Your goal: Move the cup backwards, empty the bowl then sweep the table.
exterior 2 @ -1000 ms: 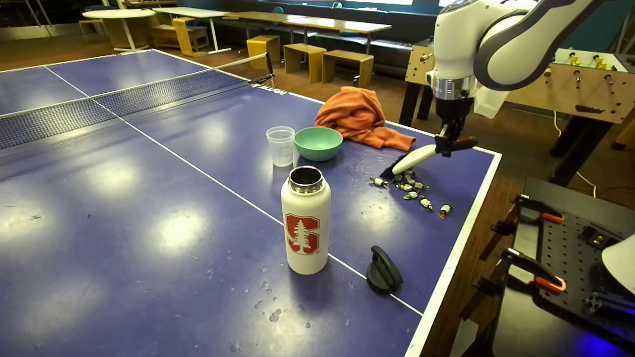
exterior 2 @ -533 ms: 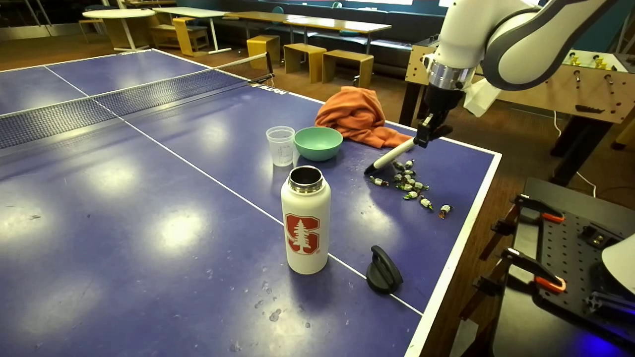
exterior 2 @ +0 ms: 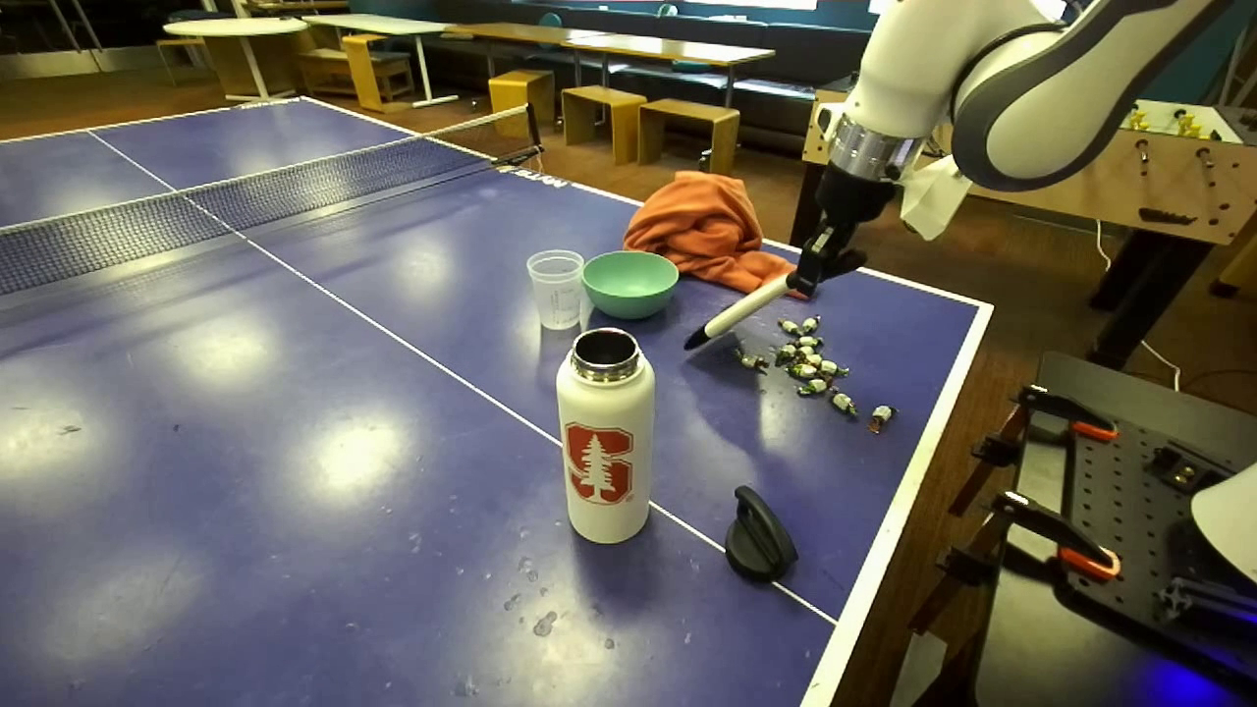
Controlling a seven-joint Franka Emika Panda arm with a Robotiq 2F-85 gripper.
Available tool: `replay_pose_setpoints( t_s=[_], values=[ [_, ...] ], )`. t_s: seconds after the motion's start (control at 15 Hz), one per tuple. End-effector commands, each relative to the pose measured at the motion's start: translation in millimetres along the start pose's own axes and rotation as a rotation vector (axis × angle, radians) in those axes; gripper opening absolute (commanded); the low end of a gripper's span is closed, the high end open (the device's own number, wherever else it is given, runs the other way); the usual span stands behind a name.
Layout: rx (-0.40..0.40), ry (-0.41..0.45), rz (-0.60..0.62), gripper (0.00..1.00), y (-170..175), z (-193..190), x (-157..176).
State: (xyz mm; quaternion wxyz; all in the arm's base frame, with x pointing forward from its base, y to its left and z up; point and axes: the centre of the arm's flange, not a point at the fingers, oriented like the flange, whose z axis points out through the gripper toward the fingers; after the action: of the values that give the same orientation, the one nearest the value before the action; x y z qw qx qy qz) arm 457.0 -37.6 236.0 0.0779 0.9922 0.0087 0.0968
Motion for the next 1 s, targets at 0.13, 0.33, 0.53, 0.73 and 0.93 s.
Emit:
replay_pose_setpoints(
  t_s=[0.13,0.33,0.53,0.73,0.93],
  values=[
    [0.003,-0.039,-0.125,0.13,-22,12,-4],
    [-0.008,-0.102,-0.197,0.13,-25,18,-17],
    [-0.019,-0.172,-0.263,0.13,-22,18,-35],
    [-0.040,-0.250,-0.303,0.13,-17,19,-55],
    [-0.086,-0.332,-0.336,0.13,-6,14,-74]
  ],
)
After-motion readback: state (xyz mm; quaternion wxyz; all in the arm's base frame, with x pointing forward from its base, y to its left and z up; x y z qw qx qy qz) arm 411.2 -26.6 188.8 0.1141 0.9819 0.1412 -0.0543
